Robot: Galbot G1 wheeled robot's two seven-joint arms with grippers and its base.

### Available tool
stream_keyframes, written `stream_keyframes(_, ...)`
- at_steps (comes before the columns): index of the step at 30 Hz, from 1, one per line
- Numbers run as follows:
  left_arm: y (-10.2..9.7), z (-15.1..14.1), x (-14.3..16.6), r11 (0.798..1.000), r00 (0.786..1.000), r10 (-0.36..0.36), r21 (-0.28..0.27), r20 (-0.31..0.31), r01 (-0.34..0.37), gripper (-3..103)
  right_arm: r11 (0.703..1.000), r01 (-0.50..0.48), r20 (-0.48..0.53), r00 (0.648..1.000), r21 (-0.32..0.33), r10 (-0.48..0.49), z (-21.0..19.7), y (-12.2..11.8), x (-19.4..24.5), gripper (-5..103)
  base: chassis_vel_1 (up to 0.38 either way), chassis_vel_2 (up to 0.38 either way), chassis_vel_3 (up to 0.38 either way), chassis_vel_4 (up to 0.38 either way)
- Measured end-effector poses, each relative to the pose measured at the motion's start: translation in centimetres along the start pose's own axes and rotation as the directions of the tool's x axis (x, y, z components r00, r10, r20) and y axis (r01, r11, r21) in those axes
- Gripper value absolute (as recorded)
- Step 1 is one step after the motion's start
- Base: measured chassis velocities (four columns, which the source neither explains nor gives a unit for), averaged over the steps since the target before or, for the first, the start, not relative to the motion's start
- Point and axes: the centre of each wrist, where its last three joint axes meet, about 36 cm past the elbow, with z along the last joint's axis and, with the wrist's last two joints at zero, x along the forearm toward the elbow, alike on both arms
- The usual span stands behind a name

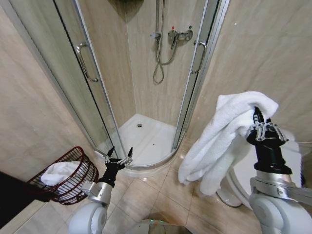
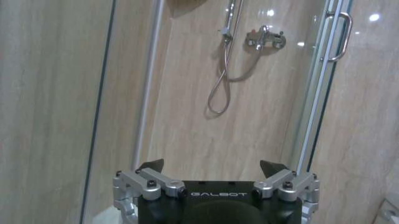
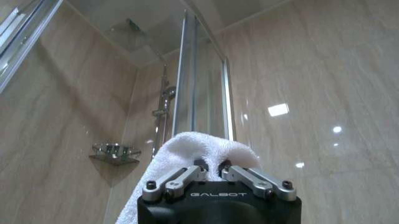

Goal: Discard the used towel into the hamper.

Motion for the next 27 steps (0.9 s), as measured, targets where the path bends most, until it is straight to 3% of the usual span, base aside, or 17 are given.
stream_keyframes(27, 0.00, 0.00, 0.00, 1.000, 1.000, 0.000, 0.000, 0.000, 0.000, 100, 1.000, 0.006, -0.004, 1.000, -0.003, -0.006, 0.44, 0.88, 0.29, 8, 0.000, 0.000, 0.000, 0.000)
